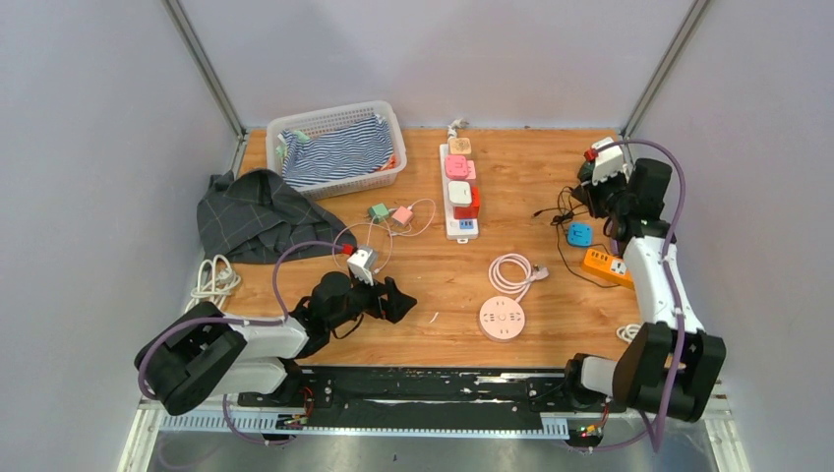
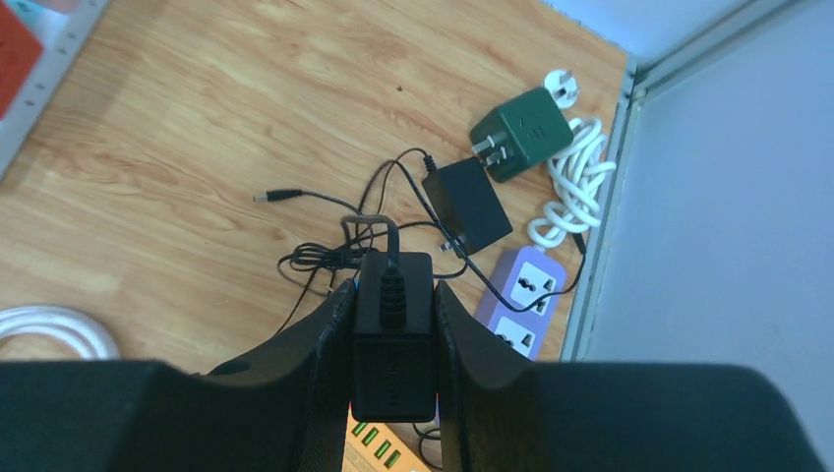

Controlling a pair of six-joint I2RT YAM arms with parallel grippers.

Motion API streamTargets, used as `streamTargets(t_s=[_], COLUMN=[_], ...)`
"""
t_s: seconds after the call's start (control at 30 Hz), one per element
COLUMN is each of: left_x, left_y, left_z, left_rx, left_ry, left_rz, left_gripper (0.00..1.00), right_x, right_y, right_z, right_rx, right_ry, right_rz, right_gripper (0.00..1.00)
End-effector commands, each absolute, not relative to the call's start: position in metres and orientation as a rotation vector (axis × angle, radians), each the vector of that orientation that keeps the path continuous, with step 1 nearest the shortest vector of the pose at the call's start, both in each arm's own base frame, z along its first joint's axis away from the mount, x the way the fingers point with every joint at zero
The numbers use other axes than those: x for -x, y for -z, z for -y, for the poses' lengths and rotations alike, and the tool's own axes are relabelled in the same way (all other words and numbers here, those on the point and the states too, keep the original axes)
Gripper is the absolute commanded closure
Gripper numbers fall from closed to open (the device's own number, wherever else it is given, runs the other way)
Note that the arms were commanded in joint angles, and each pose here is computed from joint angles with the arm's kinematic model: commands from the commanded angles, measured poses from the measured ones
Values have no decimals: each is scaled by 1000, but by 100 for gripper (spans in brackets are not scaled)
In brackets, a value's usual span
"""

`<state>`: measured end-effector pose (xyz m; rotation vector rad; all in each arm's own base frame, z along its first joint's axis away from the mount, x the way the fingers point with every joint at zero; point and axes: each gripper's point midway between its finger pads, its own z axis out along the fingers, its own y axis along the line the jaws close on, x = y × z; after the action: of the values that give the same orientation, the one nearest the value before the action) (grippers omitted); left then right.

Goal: Pull the plug off the socket
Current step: Place the plug at the center of the board.

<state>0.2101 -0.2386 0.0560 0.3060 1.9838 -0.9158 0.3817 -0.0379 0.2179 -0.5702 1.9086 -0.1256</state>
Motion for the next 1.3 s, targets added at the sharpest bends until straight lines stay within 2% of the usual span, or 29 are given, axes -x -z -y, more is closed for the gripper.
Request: streamTargets(t_s=[0.0, 0.1, 0.2, 0.23, 0.3, 0.47, 0.57, 0.67, 0.87, 1.07, 1.27], left_x=[-216, -215, -215, -214, -212, -212, -211, -210, -210, -207, -201], left_y=[-58, -54, -50, -47, -45, -38, -37, -37, -38, -44, -61], left_z=[238, 236, 234, 234, 236, 247, 255, 257, 256, 254, 251], left_rx=[-306, -298, -286, -286, -289, -301, -314, -321, -320, -323, -302], left_ry=[894, 887, 881, 883, 899, 953, 996, 1013, 1010, 1023, 1067], left_rz=[-1965, -1976, -1989, -1994, -1994, -2014, -2008, -2001, -1997, -1969, -1913], left_gripper=[0, 0, 0, 0, 0, 0, 0, 0, 0, 0, 0], right_x=[-413, -439, -451, -451, -449, -446, -446, -444, -423, -380, -318], right_y=[-207, -188, -143, -131, -115, -103, -102, -104, -152, -209, -230], right_z=[67, 79, 89, 93, 99, 102, 105, 107, 89, 29, -46], right_rx=[425, 349, 305, 289, 277, 275, 259, 272, 398, 707, 955], right_ry=[175, 146, 112, 120, 128, 137, 154, 174, 173, -29, -328], right_rz=[-1946, -2008, -2183, -2232, -2289, -2308, -2311, -2306, -2164, -1931, -1639], right_gripper=[96, 96, 99, 97, 81, 50, 37, 28, 25, 26, 23])
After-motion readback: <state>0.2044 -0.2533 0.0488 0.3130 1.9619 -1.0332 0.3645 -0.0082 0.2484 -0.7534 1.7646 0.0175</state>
